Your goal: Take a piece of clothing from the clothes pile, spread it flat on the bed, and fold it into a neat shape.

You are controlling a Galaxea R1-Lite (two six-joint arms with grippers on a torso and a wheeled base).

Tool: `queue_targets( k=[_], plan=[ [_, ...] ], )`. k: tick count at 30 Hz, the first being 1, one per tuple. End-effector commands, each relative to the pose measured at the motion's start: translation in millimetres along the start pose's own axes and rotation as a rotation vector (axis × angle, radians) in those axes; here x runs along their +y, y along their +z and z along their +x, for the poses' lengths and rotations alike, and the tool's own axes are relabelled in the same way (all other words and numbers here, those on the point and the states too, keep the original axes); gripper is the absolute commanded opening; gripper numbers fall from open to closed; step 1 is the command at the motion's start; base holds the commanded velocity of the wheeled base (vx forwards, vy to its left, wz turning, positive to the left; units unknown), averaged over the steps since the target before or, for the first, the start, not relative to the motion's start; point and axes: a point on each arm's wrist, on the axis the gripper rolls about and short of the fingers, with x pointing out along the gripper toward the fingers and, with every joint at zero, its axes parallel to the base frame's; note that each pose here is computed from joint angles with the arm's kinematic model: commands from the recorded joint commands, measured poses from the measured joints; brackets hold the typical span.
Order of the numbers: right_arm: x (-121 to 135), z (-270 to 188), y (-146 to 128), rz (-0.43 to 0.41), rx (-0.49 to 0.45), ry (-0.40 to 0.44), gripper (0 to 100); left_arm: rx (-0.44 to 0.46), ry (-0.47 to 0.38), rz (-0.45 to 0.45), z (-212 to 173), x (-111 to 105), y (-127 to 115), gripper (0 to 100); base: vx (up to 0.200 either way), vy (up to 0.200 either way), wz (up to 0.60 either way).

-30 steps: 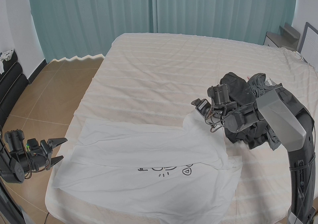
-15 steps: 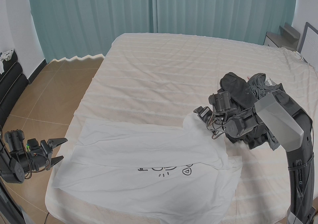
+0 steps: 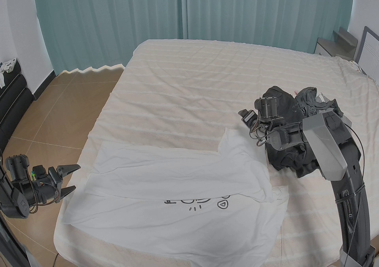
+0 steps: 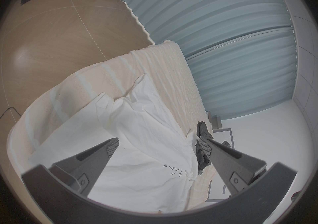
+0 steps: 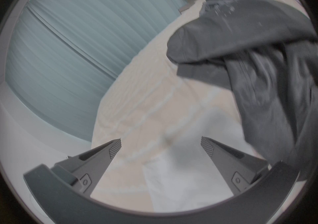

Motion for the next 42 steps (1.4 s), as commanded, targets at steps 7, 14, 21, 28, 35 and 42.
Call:
queue_targets(
  k=[7, 14, 21, 28, 35, 42],
  plan=[
    [27, -7, 32, 0.019, -0.091, 0.085, 100, 0.002, 0.000, -0.001, 0, 0, 0, 100, 0.000, 0.000, 0.00],
    [13, -59, 28, -0.004, 0.014, -0.017, 100, -0.031, 0.000, 0.055, 4, -8, 2, 100, 0.000, 0.000, 0.00],
    [-4, -109, 32, -0.014, 0.041, -0.026, 100, -0.238, 0.145, 0.178, 53, -39, 8, 100, 0.000, 0.000, 0.00],
    [-20, -162, 17, -0.028, 0.067, 0.032, 100, -0.184, 0.215, 0.216, 95, -65, 52, 100, 0.000, 0.000, 0.00],
    [-43, -192, -7, -0.115, 0.071, 0.081, 100, -0.167, 0.346, 0.259, 153, -55, 72, 100, 0.000, 0.000, 0.00],
    [-61, -201, -26, -0.181, 0.078, 0.091, 100, -0.088, 0.369, 0.321, 199, -31, 56, 100, 0.000, 0.000, 0.00]
  ],
)
